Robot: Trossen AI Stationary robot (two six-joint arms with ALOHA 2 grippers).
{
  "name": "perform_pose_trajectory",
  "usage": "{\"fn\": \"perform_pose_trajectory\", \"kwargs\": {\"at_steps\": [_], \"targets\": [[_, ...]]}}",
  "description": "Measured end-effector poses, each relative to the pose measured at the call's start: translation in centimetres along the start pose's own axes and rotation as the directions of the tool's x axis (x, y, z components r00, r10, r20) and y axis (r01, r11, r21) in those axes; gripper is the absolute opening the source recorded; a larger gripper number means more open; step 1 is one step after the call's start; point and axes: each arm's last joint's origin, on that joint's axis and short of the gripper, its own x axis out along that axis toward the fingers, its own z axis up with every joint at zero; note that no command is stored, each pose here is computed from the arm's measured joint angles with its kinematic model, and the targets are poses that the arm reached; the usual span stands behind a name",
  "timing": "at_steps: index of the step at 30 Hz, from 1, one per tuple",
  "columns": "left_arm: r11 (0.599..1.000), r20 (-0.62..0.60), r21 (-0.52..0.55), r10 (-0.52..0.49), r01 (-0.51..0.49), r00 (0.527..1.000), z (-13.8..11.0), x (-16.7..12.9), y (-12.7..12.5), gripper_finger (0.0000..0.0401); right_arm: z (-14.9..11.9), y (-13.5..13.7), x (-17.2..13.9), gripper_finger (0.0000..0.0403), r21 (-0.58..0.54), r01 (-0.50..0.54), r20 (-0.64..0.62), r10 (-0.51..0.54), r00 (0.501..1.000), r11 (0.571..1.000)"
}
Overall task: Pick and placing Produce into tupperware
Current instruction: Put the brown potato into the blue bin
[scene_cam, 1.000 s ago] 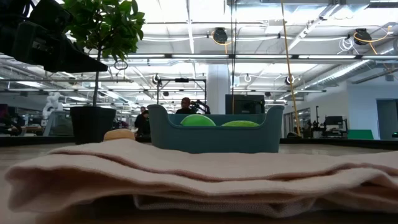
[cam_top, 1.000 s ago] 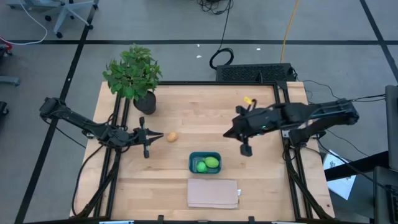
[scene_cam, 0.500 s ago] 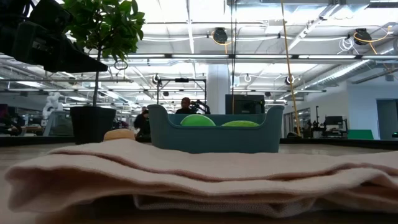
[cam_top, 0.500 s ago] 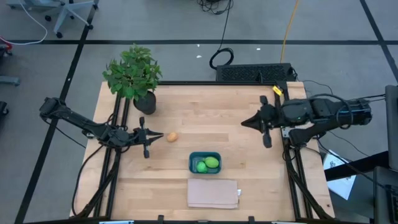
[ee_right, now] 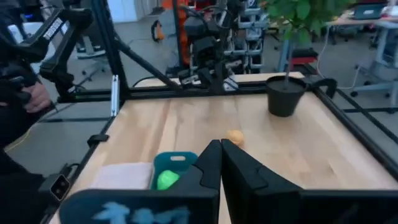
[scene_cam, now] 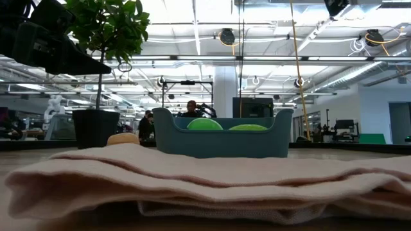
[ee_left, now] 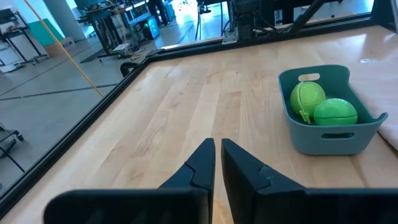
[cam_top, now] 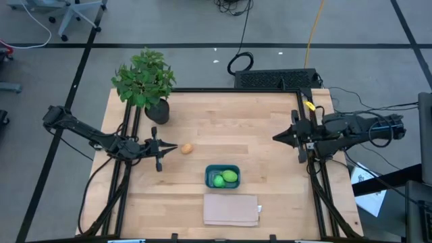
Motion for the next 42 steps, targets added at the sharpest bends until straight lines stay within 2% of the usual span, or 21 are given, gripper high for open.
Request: {"fn": "perform_pose_trajectory", "kwargs": {"at_steps": [4, 9, 13, 15, 19, 22, 33, 39, 42], "targets": [[1.0, 0.001, 0.0, 0.0, 0.0, 1.0, 0.0, 0.0, 0.0, 0.0033, -0.4, -0.7, -1.5, 0.0, 0.01, 0.092, 0.048, -0.093, 0.995, 0.996], [1.0, 0.001, 0.0, 0.0, 0.0, 1.0, 0.0, 0.0, 0.0, 0.0033, -0.4, -1.0, -3.3, 0.0, 0.017, 0.097, 0.096, -0.098, 0.991, 0.995], [1.0, 0.001, 0.0, 0.0, 0.0, 1.0, 0.0, 0.0, 0.0, 0.0033, -1.0, -1.2, -4.1, 0.0, 0.018, 0.1, 0.064, -0.101, 0.993, 0.995], [1.0, 0.001, 0.0, 0.0, 0.0, 1.0, 0.0, 0.0, 0.0, 0.0033, -1.6, -1.2, -4.3, 0.0, -0.008, 0.068, 0.011, -0.068, 0.998, 0.998], [1.0, 0.001, 0.0, 0.0, 0.0, 1.0, 0.0, 0.0, 0.0, 0.0033, -3.0, -0.8, -3.6, 0.0, -0.062, -0.094, -0.085, 0.089, 0.992, 0.994], [1.0, 0.001, 0.0, 0.0, 0.0, 1.0, 0.0, 0.0, 0.0, 0.0033, -3.7, -0.7, -3.3, 0.0, -0.066, -0.121, -0.091, 0.114, 0.989, 0.991], [1.0, 0.001, 0.0, 0.0, 0.0, 1.0, 0.0, 0.0, 0.0, 0.0033, -3.9, -1.5, -6.2, 0.0, -0.055, 0.024, 0.088, -0.019, 0.996, 0.998], [1.0, 0.001, -0.002, 0.0, 0.0, 1.0, 0.0, 0.0, 0.0, 0.0033, -5.5, -1.7, -6.7, 0.0, -0.052, 0.02, 0.11, -0.014, 0.994, 0.998], [1.0, 0.0, -0.003, 0.0, 0.0, 1.0, 0.0, 0.0, 0.0, 0.0033, -6.7, -1.6, -6.4, 0.0, -0.054, -0.034, 0.096, 0.039, 0.995, 0.998]]}}
